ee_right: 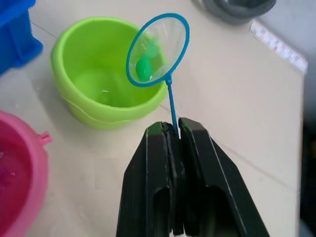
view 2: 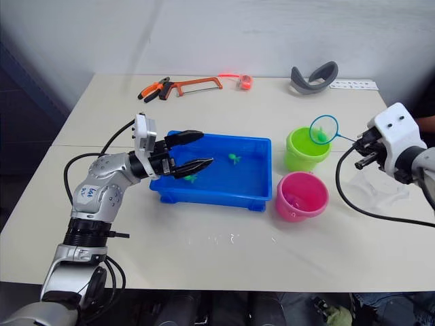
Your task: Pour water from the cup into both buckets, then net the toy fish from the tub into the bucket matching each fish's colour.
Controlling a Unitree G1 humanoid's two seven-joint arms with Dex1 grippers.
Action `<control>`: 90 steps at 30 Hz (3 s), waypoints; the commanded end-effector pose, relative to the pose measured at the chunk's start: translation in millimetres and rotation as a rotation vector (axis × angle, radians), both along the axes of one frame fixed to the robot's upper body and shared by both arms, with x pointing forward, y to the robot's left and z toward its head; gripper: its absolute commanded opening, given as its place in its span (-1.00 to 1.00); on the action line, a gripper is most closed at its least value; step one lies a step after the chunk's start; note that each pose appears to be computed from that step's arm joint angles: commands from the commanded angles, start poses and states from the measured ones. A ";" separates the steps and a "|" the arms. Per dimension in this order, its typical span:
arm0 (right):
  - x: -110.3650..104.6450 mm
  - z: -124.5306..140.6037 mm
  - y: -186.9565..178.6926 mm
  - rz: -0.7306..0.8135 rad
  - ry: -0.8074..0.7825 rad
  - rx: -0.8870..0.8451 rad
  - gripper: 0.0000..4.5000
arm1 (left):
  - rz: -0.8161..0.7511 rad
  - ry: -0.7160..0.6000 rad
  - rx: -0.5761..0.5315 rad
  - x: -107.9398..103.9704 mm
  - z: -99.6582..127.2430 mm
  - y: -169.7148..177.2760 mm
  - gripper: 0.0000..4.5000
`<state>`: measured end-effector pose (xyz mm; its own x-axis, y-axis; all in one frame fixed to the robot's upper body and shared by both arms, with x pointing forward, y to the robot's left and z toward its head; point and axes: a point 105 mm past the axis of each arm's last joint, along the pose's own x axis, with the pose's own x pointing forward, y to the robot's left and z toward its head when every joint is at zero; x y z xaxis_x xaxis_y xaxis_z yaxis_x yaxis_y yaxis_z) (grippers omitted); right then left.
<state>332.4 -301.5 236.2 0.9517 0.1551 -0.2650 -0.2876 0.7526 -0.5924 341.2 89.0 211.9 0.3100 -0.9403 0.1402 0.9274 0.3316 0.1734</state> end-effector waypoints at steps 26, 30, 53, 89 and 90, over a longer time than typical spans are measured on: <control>-11.7 32.7 92.2 0.402 -0.132 0.196 -1.00 | 0.141 -0.090 0.018 -3.9 -4.3 81.4 0.96; -8.8 21.4 116.3 0.398 0.034 0.156 -1.00 | 0.192 -0.076 0.036 -11.4 -7.8 106.1 0.96; 26.2 -26.4 149.2 0.567 -0.327 -0.651 -1.00 | 0.197 -0.031 0.086 -22.7 -7.3 97.0 0.96; -22.1 -45.4 156.3 0.465 0.584 0.506 -1.00 | 0.167 -0.031 0.065 -23.4 -8.6 84.2 0.96; -23.3 -40.2 155.2 0.471 0.582 0.526 -1.00 | 0.163 -0.033 0.064 -23.2 -8.2 83.4 0.96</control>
